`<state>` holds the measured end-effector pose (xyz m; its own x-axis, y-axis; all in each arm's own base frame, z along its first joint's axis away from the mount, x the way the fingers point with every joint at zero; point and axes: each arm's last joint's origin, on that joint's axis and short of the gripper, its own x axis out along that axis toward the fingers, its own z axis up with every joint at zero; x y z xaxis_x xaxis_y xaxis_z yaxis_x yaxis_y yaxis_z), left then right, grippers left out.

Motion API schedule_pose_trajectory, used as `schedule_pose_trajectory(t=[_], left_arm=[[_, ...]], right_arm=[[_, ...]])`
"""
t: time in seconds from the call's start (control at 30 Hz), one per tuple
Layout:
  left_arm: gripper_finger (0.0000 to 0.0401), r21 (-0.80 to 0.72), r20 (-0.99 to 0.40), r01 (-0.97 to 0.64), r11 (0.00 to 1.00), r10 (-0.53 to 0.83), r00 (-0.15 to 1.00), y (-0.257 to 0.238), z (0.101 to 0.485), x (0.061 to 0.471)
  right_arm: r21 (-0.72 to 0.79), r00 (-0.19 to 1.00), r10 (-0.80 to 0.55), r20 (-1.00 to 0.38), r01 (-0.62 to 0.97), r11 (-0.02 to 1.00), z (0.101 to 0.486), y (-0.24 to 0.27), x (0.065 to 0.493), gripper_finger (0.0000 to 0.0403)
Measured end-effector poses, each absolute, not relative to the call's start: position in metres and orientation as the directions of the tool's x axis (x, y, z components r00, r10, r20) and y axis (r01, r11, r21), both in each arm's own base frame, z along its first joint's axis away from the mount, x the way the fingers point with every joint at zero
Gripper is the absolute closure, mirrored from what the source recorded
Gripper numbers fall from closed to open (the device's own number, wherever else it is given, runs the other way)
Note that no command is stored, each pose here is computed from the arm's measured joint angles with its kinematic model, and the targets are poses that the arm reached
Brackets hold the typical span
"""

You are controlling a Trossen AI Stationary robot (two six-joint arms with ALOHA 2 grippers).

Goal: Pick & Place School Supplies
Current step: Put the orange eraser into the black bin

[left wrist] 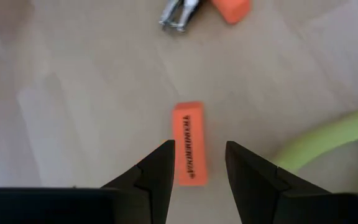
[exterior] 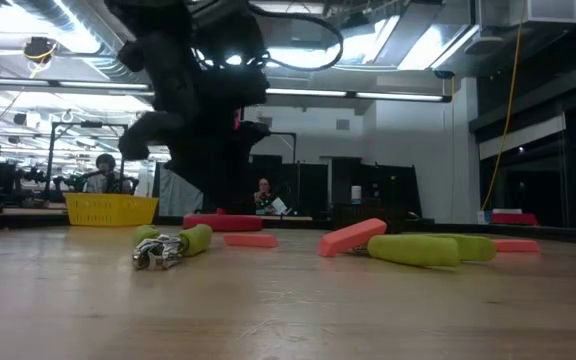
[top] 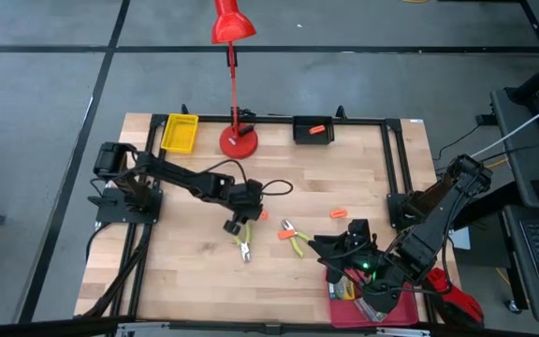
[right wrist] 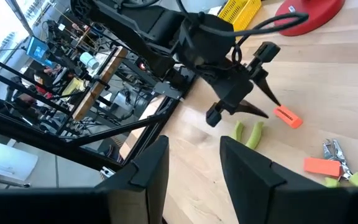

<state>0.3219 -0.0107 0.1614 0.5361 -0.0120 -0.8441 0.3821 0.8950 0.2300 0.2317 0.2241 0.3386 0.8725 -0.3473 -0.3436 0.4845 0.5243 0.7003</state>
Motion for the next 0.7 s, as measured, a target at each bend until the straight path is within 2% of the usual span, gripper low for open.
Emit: schedule_pose_trajectory(t=[0.2,0.5,0.7], left_arm=[[0.0262,0.244,-0.816,0.344,0.907,0.001,0.578,-0.003,0.156,0.322],[0.0262,0.212,-0.812,0.334,0.918,-0.024,0.583,-0.001,0.15,0.324],[0.0262,0.191,-0.84,0.335,0.923,-0.023,0.542,-0.002,0.135,0.325]], right_arm=[[0.703,0.874,-0.345,-0.342,0.482,0.523,0.339,0.224,0.232,0.0256],[0.7,0.877,-0.342,-0.338,0.477,0.531,0.34,0.225,0.232,0.0256],[0.704,0.878,-0.341,-0.336,0.475,0.528,0.34,0.225,0.233,0.0256]])
